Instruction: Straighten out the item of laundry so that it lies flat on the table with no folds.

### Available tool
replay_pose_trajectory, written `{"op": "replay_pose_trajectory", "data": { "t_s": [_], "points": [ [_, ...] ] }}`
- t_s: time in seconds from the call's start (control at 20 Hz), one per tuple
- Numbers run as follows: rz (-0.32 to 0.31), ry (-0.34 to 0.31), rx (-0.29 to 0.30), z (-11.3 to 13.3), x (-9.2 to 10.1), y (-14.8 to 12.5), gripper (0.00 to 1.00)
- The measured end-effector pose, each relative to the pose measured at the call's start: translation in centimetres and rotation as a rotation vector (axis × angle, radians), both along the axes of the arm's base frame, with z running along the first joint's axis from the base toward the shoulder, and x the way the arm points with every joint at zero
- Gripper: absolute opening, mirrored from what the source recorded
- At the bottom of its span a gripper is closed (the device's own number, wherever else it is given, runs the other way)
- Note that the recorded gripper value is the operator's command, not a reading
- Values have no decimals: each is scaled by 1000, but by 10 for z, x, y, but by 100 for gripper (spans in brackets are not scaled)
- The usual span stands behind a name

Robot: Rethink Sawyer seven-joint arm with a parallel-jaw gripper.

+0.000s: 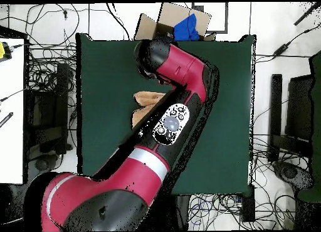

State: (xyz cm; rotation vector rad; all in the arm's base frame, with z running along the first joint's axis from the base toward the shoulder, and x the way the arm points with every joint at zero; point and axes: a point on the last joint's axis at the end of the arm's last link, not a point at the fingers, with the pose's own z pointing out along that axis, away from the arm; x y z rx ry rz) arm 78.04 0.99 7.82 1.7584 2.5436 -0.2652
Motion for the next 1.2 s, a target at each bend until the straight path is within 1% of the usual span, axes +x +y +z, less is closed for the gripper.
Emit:
{"op": "replay_pose_trajectory", "data": {
  "t_s": [0.2, 0.3, 0.35, 0.6, 0.75, 1.0, 1.2],
  "points": [
    [-12, -1, -3, -8, -11, -5, 100],
    [-14, 1, -18, -9, -23, -11, 100],
    [-15, 2, -20, -9, -26, -12, 100],
    [-21, 7, -35, -2, -44, -21, 100],
    [-23, 5, -34, 6, -56, -24, 100],
    [-28, -7, -23, 15, -65, -30, 100],
    [-27, -20, -9, 14, -71, -33, 100]
  ]
}}
